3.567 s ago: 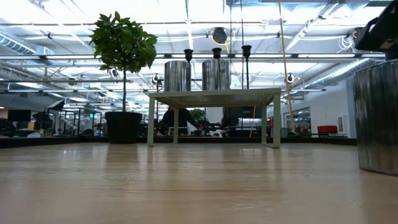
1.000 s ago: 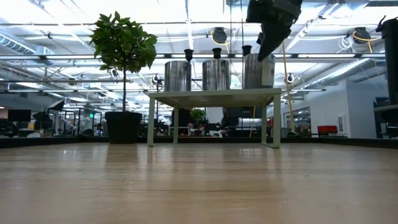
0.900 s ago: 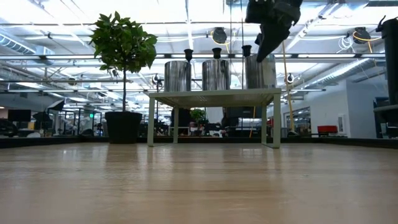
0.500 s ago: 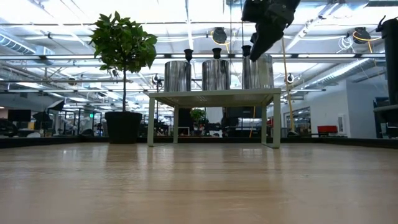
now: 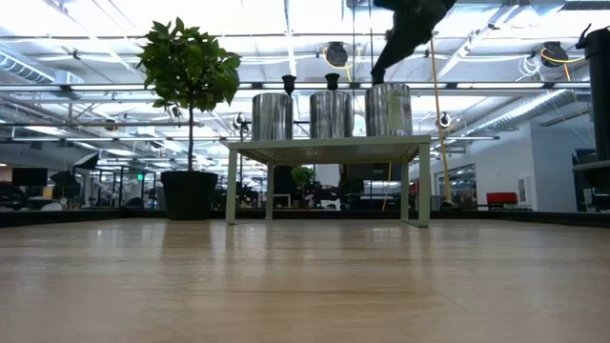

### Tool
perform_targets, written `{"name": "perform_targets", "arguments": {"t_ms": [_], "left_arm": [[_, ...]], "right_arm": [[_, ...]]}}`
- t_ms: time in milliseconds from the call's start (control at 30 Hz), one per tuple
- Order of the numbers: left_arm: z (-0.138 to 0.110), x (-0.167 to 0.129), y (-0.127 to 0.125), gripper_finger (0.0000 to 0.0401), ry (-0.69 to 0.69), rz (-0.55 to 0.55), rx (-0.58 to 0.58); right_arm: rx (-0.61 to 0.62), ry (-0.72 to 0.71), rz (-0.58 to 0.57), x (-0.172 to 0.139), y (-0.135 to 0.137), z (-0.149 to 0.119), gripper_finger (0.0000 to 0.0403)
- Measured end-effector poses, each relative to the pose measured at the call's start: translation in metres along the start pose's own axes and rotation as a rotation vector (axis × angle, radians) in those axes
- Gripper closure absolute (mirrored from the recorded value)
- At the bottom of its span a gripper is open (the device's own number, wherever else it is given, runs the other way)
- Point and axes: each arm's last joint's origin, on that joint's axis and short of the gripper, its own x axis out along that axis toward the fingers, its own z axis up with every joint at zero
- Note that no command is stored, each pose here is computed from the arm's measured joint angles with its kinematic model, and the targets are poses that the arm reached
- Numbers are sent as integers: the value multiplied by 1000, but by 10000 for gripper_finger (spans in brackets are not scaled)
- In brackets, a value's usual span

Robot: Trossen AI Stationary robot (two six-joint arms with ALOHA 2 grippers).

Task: Pick & Place candle stick holders
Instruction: Return to Home Position

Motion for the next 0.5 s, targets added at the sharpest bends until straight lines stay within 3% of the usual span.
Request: {"name": "perform_targets", "arguments": {"t_ms": [300,500], "left_arm": [[-26,-35,5,359,65,-11,-109],[-58,-30,-6,359,56,12,-150]], "right_arm": [[-31,-116,26,-52,24,-2,305],[-77,-188,65,-70,41,-12,333]]}}
